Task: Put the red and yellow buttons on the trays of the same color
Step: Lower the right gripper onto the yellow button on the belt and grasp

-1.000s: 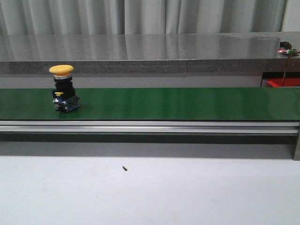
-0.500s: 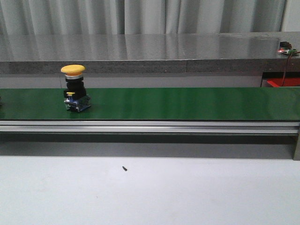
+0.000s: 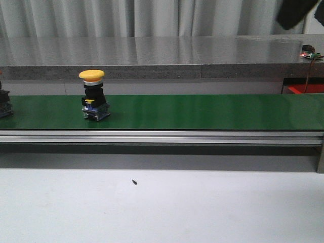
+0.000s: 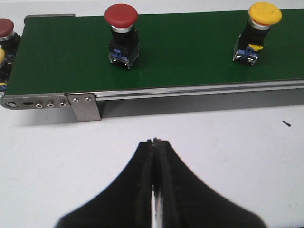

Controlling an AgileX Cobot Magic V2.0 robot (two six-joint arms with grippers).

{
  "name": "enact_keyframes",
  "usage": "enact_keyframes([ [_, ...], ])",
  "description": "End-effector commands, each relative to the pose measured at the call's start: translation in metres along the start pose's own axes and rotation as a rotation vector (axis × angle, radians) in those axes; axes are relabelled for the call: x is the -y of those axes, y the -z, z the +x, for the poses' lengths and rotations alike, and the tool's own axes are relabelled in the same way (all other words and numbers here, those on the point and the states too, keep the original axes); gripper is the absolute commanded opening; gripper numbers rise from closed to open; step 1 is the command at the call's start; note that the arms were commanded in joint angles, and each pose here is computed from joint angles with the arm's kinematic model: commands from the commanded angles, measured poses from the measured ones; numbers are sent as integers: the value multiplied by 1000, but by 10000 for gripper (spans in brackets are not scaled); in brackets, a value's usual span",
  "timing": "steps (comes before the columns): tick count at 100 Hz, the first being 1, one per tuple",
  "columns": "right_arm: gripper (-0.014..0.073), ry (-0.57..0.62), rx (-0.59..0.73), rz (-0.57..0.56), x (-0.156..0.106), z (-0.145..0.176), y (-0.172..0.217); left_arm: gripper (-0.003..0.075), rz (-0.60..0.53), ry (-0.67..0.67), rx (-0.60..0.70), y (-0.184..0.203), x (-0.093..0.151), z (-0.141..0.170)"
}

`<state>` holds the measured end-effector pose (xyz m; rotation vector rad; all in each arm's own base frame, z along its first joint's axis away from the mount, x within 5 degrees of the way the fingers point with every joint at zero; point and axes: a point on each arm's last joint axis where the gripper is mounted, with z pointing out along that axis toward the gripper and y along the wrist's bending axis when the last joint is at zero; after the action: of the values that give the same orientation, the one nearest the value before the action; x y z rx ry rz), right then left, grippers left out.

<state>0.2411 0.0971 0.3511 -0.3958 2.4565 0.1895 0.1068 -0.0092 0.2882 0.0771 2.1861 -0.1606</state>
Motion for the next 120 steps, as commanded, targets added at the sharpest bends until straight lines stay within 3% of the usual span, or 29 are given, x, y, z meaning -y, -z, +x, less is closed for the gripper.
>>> enact_keyframes([
  [1,609,33,54,-22,-10,-24,10,-20,-5,9,91,4,0,-13],
  [64,608,388,-44,-218,-96,-105,-51,-20,-5,9,91,4,0,-13],
  [120,608,397,-59,-288,-116,-125,-116,-20,-5,9,91,4,0,-13],
])
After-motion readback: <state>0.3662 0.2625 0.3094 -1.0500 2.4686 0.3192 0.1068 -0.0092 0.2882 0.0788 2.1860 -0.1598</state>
